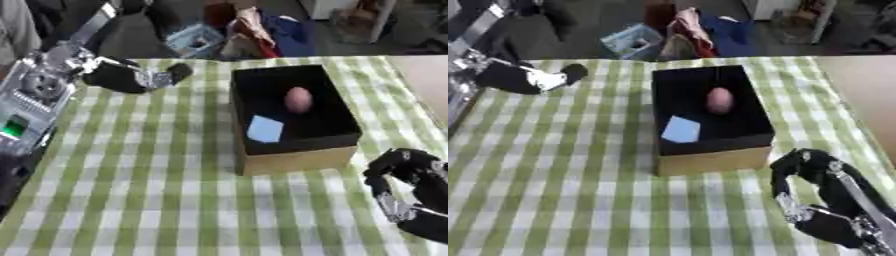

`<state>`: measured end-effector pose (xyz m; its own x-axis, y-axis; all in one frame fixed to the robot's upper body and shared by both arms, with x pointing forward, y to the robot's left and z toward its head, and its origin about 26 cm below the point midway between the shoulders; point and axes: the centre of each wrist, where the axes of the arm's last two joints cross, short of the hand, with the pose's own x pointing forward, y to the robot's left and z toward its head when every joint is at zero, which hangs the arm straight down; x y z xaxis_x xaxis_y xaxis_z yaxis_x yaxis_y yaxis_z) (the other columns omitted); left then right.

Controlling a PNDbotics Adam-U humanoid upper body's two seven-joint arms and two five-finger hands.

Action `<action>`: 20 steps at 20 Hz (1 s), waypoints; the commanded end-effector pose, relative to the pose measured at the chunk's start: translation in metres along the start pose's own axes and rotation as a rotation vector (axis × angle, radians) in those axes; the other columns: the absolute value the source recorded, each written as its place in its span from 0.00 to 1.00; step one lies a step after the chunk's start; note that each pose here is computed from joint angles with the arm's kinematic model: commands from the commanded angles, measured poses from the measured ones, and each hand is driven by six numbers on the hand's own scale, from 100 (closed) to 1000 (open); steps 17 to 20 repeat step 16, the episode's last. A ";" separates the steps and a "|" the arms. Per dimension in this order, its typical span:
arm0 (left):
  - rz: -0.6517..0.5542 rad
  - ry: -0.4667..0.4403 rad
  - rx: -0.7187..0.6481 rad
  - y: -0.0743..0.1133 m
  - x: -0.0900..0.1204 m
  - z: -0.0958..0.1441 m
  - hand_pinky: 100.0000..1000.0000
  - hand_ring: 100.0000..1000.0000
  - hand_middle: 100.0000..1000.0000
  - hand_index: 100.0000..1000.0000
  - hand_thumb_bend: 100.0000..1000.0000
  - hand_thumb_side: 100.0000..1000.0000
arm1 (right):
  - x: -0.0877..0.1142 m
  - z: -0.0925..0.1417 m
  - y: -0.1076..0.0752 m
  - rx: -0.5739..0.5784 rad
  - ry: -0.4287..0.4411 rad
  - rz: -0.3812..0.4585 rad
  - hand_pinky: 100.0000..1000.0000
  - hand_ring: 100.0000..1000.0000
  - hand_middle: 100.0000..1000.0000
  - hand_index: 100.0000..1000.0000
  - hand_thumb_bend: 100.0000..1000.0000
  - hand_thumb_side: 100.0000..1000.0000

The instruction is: Pick up objects on the table and place them in the box.

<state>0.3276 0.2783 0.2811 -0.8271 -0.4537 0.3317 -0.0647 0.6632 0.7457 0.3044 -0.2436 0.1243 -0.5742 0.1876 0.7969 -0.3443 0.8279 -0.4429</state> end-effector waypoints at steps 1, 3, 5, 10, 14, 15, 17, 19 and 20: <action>0.012 0.014 0.080 0.014 0.015 0.017 0.59 0.41 0.41 0.60 0.38 0.11 | 0.004 0.001 -0.007 -0.029 -0.008 0.026 0.64 0.48 0.47 0.61 0.00 0.00; 0.043 0.078 0.106 0.005 0.010 0.034 0.59 0.40 0.41 0.59 0.36 0.12 | 0.003 0.002 -0.008 -0.047 -0.004 0.028 0.64 0.48 0.47 0.61 0.00 0.00; 0.079 0.128 0.129 -0.004 0.005 0.048 0.59 0.40 0.40 0.59 0.34 0.14 | 0.003 0.004 -0.010 -0.063 0.001 0.031 0.64 0.48 0.47 0.61 0.00 0.00; 0.159 0.218 0.164 -0.030 -0.005 0.073 0.59 0.40 0.40 0.59 0.33 0.17 | 0.003 0.005 -0.012 -0.099 0.000 0.032 0.64 0.48 0.47 0.61 0.00 0.00; 0.194 0.264 0.167 -0.045 -0.008 0.084 0.58 0.40 0.40 0.58 0.31 0.18 | 0.003 0.005 -0.012 -0.115 -0.002 0.032 0.64 0.48 0.47 0.61 0.00 0.01; 0.202 0.279 0.167 -0.049 -0.010 0.087 0.58 0.40 0.40 0.58 0.31 0.19 | 0.003 0.005 -0.012 -0.117 -0.003 0.032 0.64 0.48 0.47 0.61 0.00 0.01; 0.209 0.293 0.166 -0.053 -0.011 0.090 0.58 0.39 0.40 0.58 0.31 0.19 | 0.003 0.005 -0.012 -0.120 -0.004 0.032 0.63 0.48 0.47 0.61 0.00 0.01; 0.209 0.293 0.166 -0.053 -0.011 0.090 0.58 0.39 0.40 0.58 0.31 0.19 | 0.003 0.005 -0.012 -0.120 -0.004 0.032 0.63 0.48 0.47 0.61 0.00 0.01; 0.209 0.293 0.166 -0.053 -0.011 0.090 0.58 0.39 0.40 0.58 0.31 0.19 | 0.003 0.005 -0.012 -0.120 -0.004 0.032 0.63 0.48 0.47 0.61 0.00 0.01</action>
